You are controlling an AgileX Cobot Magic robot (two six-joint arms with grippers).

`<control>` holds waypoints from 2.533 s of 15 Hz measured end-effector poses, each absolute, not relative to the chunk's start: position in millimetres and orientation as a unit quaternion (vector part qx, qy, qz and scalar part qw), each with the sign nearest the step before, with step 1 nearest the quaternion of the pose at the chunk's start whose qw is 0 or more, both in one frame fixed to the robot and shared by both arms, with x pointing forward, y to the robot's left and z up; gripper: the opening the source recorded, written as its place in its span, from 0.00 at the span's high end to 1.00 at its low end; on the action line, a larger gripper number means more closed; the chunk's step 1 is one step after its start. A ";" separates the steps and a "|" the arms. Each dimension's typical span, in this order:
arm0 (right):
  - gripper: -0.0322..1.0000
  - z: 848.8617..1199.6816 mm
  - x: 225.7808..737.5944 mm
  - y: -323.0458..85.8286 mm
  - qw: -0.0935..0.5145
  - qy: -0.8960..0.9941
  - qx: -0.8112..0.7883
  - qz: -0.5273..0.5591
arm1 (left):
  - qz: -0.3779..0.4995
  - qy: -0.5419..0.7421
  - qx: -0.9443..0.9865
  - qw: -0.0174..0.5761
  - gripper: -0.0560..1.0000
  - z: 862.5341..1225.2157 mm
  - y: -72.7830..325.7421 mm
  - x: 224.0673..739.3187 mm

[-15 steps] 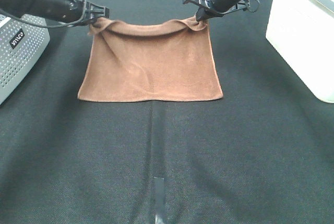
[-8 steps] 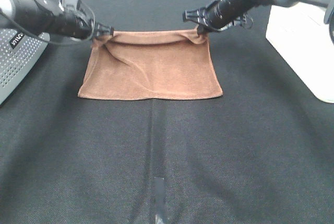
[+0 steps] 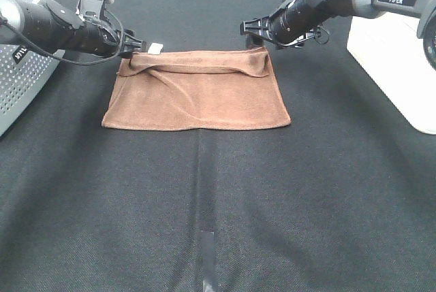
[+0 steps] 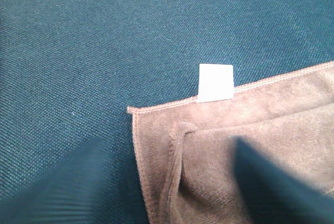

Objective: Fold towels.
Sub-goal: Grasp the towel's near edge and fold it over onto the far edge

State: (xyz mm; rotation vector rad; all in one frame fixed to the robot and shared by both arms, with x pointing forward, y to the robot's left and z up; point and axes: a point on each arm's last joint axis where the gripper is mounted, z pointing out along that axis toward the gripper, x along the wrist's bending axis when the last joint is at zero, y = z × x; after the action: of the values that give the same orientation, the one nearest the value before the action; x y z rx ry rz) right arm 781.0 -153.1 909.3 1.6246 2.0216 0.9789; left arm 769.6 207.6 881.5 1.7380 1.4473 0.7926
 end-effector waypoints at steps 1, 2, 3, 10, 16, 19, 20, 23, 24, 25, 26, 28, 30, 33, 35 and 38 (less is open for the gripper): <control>0.22 917.3 778.8 -153.7 0.183 0.724 0.571 0.340 | 0.304 0.561 0.677 0.365 0.22 883.1 206.9 769.2; 0.20 927.2 775.3 -154.6 0.180 0.734 0.566 0.329 | 0.294 0.557 0.684 0.369 0.20 888.4 204.8 767.8; 0.20 938.0 769.4 -155.9 0.170 0.748 0.562 0.310 | 0.278 0.550 0.693 0.373 0.20 897.2 203.3 765.6; 0.19 935.9 734.8 -161.4 0.038 0.784 0.596 0.170 | 0.049 0.626 0.700 0.341 0.26 903.1 239.3 741.7; 0.26 923.7 722.0 -187.7 -0.071 0.745 0.649 0.138 | -0.063 0.721 0.641 0.255 0.26 894.5 251.9 718.8; 0.26 906.2 713.2 -188.9 -0.100 0.744 0.648 0.128 | -0.083 0.744 0.626 0.221 0.26 877.8 253.6 705.5; 0.26 900.4 711.5 -189.2 -0.101 0.742 0.650 0.126 | -0.079 0.747 0.622 0.222 0.26 877.6 254.1 704.6; 0.26 886.0 707.6 -190.7 -0.097 0.740 0.654 0.125 | -0.067 0.744 0.623 0.229 0.26 877.6 246.5 705.6; 0.26 884.0 706.7 -190.5 -0.097 0.741 0.652 0.127 | -0.067 0.737 0.632 0.231 0.26 877.7 235.1 704.8; 0.26 883.7 706.9 -188.1 -0.105 0.742 0.647 0.138 | -0.066 0.731 0.639 0.231 0.26 876.4 221.3 703.7; 0.27 882.9 707.0 -185.4 -0.116 0.739 0.646 0.149 | -0.070 0.735 0.634 0.229 0.26 874.1 214.4 702.7; 0.38 877.1 707.2 -181.0 -0.137 0.731 0.648 0.164 | -0.077 0.745 0.622 0.229 0.28 871.8 212.5 702.7; 0.66 872.3 707.5 -180.7 -0.138 0.730 0.648 0.166 | -0.080 0.746 0.621 0.225 0.42 868.7 212.4 702.7; 0.97 871.6 708.6 -180.8 -0.133 0.728 0.651 0.169 | -0.088 0.739 0.635 0.205 0.88 862.9 210.1 698.8; 0.97 873.1 708.5 -180.7 -0.134 0.722 0.657 0.169 | -0.092 0.733 0.647 0.189 0.94 863.3 210.3 695.5; 0.97 884.4 706.8 -181.1 -0.133 0.724 0.655 0.169 | -0.085 0.720 0.668 0.165 0.94 868.1 213.6 691.0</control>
State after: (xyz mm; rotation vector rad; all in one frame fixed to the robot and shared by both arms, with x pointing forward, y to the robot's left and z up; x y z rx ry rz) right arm 706.8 -181.1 884.4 2.2530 2.4917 0.5820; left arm 691.0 213.6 868.1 1.9034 2.0516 -0.2435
